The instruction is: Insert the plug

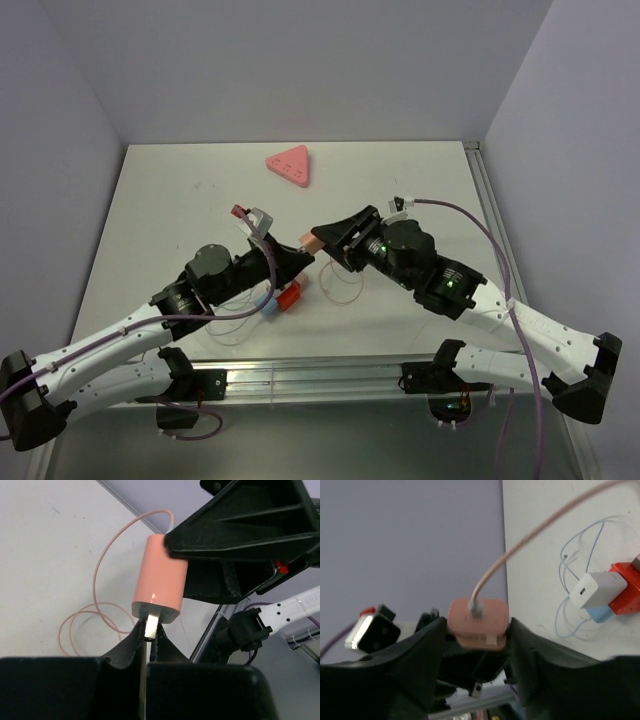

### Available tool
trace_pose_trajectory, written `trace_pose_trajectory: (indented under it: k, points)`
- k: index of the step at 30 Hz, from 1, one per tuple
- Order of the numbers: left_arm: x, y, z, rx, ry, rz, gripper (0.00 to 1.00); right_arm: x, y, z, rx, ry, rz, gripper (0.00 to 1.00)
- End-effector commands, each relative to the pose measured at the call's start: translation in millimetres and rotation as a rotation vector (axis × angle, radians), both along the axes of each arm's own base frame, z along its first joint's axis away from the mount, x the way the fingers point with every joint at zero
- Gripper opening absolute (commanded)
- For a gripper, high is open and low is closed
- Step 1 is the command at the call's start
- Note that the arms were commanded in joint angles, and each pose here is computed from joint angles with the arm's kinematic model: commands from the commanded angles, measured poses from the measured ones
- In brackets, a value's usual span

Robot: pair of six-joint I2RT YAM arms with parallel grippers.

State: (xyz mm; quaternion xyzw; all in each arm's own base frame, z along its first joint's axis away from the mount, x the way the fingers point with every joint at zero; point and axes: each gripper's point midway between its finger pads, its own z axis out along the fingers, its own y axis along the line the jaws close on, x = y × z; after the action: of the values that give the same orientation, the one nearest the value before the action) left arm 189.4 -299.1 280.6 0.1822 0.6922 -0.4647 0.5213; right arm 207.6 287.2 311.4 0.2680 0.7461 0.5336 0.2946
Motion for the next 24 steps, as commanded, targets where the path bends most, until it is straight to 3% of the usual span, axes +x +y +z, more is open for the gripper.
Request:
trace_pose_trajectory:
  k: [1,3,4,9,10,14,24]
  points:
    - [-3,8,28,-0.031,-0.036,-0.007,0.0,-21,-1,18,-0.039,-0.123,0.107,0.66]
    - [-13,9,27,-0.014,-0.018,-0.077,0.0,-30,-7,12,-0.122,-0.187,0.167,0.71]
    - [-17,10,27,-0.011,-0.018,-0.11,0.0,-33,-9,10,-0.147,-0.211,0.187,0.79]
    - [-26,21,30,0.024,-0.051,-0.16,0.0,-58,-23,-4,-0.249,-0.265,0.305,0.85]
    - [-28,21,31,0.037,-0.087,-0.178,0.0,-60,-28,-4,-0.249,-0.261,0.294,0.91]
    - [-30,24,29,0.111,-0.156,-0.209,0.0,-63,-27,18,-0.237,-0.292,0.313,0.94]
    - [-22,34,39,0.224,-0.311,-0.184,0.0,-43,3,35,-0.179,-0.139,0.348,0.97]
